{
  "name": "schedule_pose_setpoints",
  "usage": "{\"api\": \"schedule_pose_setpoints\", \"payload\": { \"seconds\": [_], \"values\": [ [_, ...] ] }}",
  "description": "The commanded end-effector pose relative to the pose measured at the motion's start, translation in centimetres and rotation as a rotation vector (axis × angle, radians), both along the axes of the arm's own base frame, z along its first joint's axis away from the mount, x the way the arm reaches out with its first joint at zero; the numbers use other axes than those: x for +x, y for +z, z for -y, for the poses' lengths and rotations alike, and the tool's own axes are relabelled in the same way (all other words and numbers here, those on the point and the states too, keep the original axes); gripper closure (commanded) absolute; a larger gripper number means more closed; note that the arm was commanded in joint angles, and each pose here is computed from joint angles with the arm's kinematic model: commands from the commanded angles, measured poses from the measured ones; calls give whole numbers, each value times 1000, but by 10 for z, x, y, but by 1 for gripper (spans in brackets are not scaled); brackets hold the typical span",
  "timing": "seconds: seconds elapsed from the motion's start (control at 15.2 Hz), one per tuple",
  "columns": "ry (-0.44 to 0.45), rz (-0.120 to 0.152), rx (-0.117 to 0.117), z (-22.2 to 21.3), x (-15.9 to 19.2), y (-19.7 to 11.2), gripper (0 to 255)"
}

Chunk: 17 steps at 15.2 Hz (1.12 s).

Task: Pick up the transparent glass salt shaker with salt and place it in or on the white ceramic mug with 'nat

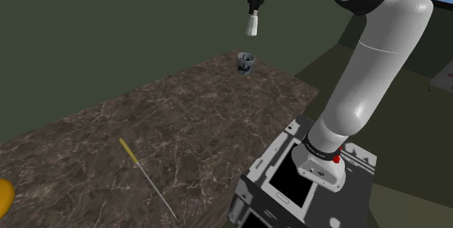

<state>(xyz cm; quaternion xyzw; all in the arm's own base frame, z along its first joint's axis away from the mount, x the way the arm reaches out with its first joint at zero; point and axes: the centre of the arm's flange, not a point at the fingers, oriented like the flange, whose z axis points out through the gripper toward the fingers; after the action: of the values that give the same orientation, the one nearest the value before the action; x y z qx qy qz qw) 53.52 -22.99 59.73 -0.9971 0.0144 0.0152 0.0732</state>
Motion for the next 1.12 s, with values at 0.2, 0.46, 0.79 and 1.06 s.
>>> {"api": "schedule_pose_setpoints", "payload": {
  "seconds": [0.2, 0.46, 0.79, 1.06],
  "values": [
    [1, 1, 0, 2, 3, -25, 255],
    [1, 1, 0, 2, 3, -47, 255],
    [1, 1, 0, 2, 3, -73, 255],
    [1, 1, 0, 2, 3, -94, 255]
  ]
}}
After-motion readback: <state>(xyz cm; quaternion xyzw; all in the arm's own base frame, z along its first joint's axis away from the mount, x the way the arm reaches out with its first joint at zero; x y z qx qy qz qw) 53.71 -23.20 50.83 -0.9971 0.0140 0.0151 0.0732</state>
